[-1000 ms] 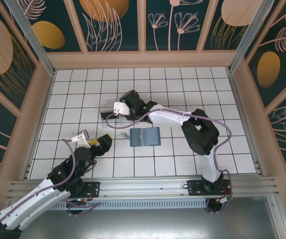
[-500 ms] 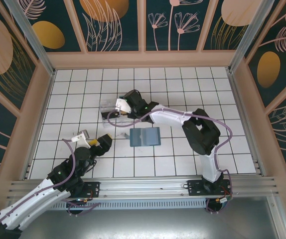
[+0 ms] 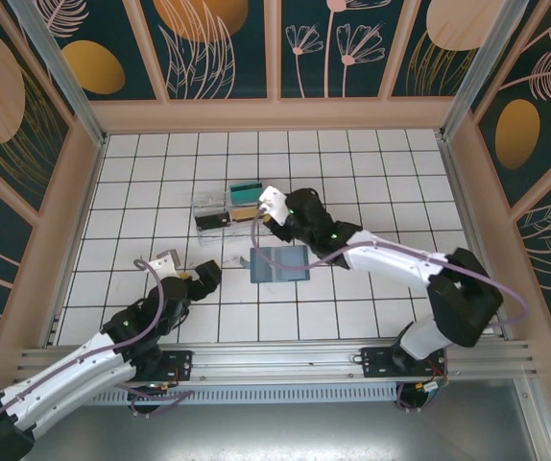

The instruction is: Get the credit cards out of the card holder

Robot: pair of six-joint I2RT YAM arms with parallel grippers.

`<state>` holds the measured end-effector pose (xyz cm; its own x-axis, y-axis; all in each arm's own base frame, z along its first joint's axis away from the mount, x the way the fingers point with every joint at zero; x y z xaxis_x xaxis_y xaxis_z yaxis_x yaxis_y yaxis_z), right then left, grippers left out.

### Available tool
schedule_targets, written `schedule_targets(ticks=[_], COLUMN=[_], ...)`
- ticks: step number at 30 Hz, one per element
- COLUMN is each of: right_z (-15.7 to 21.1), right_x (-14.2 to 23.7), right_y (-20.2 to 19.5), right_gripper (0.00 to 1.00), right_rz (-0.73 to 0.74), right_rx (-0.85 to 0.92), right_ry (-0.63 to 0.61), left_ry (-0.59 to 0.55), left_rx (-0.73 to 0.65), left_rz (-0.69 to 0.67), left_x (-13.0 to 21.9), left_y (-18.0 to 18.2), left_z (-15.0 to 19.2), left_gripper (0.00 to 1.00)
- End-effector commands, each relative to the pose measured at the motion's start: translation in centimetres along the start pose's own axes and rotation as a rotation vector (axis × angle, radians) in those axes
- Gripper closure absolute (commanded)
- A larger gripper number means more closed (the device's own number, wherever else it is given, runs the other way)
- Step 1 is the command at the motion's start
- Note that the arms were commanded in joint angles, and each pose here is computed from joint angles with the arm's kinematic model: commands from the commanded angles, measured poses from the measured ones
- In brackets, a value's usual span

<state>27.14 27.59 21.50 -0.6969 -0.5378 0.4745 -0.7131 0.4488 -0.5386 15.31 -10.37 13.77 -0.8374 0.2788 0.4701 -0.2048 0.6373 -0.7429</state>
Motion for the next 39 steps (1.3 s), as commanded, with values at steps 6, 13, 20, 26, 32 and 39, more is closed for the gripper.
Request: schedule_targets(ticks=[6, 13, 20, 26, 32, 39], right_z=[3.9, 8.7, 12.4, 14.2, 16.1, 18.1], right_x=[5.4, 9.4, 10.4, 10.3, 10.6, 11.5], right_y=[-3.3, -5.2, -6.8, -7.5, -8.1, -10.1], right_gripper=[0.52, 0.01, 0.01, 0.01, 0.01, 0.01], right_rz=[0.213, 0.348, 0.515, 0.594, 0.710, 0.840], right_rx=[-0.392, -0.604, -0.695, -0.735, -0.731, -0.721], right_ry=[-0.152, -0.247, -0.193, -0.137, -0.062, 0.010], left_ry=[-0.018, -0.018, -0.127, -0.358, -0.578, -0.670], left_rx=[-0.032, -0.128, -0.207, -0.227, -0.181, -0.191], left_rz=[-0.021, -0.116, -0.258, -0.372, -0.491, -0.621], left_x=[-2.0, -4.6, -6.5, -5.8, -4.6, -5.7], left_y=[-4.3, -6.8, -6.8, -5.6, -2.5, 2.2], left_z=[-0.7, -0.5, -3.9, -9.9, -14.8, -17.4], left_gripper=[0.01, 0.01, 0.01, 0.01, 0.01, 0.01])
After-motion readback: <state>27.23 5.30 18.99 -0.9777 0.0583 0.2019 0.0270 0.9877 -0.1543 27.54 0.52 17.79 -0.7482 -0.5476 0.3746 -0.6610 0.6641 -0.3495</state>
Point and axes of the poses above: each hand's point on the last joint's axis, 136 mm out from that joint toward the fingers, its own x axis back along the fingers, its own y axis along the line the jaws close on, z = x × y, the point moved 7 cm from there along x, back along the fingers, and after that the axes turned 15 degrees about x, right-handed, at the moved point
